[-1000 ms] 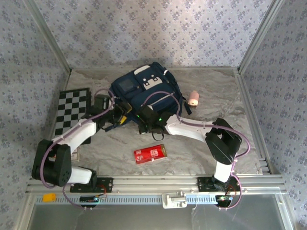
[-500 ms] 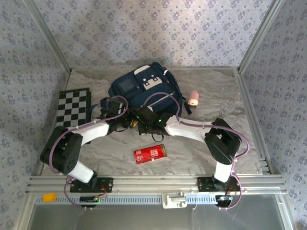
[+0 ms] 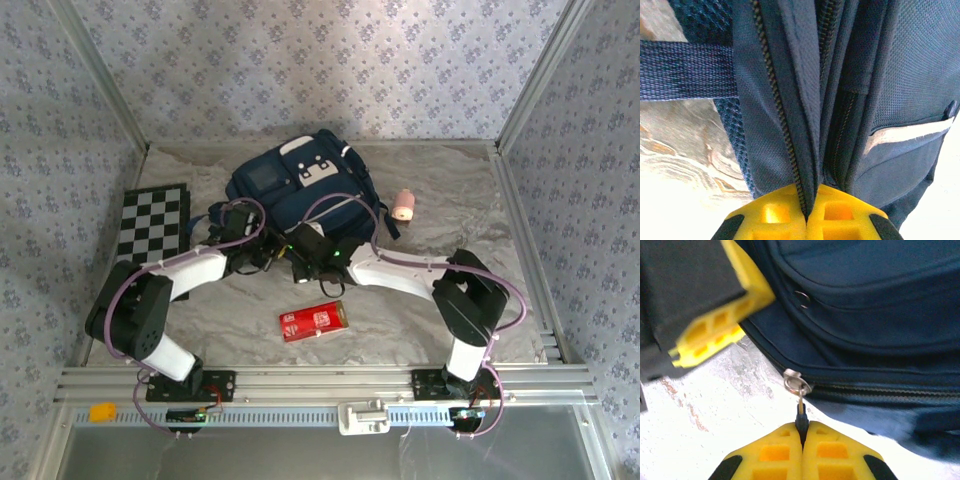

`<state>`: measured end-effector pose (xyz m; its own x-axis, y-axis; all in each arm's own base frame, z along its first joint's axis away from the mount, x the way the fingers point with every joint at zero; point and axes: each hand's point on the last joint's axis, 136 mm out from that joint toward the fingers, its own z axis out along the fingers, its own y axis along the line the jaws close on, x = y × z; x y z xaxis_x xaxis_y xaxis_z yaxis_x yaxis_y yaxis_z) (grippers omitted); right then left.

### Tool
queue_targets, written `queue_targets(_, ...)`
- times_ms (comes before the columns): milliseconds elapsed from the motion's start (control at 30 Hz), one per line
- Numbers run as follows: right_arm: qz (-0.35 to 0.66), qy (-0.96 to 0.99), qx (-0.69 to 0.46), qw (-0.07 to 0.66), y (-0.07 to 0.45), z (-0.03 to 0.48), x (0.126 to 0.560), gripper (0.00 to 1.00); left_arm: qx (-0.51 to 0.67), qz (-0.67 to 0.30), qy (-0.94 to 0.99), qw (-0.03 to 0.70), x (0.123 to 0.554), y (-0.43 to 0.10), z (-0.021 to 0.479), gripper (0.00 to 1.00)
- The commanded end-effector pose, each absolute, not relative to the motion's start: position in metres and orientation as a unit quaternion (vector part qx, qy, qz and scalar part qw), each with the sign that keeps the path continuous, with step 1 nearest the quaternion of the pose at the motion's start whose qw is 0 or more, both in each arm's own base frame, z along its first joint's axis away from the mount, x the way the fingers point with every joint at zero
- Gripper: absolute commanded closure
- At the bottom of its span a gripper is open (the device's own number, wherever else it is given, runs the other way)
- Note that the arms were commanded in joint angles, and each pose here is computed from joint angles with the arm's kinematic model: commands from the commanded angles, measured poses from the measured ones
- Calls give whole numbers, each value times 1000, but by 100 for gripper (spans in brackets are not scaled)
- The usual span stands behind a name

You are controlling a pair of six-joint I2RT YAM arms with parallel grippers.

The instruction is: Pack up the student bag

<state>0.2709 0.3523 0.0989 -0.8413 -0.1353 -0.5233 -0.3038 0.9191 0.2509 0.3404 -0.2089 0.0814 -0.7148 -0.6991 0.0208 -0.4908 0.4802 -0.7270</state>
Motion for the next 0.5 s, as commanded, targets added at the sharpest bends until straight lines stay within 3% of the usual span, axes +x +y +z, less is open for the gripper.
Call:
queue_targets(0,116,958,-109,238,311,91,256,100,-343,-348,846,216,369,-172,111,100)
queue_targets(267,94,961,-101,239,272,94,257,100,-318,-356,847,232,398,-142,128,100)
queue_targets(467,176,938,-190,231,345,112,248,100,-236,-383,855,260,428,-151,156,100)
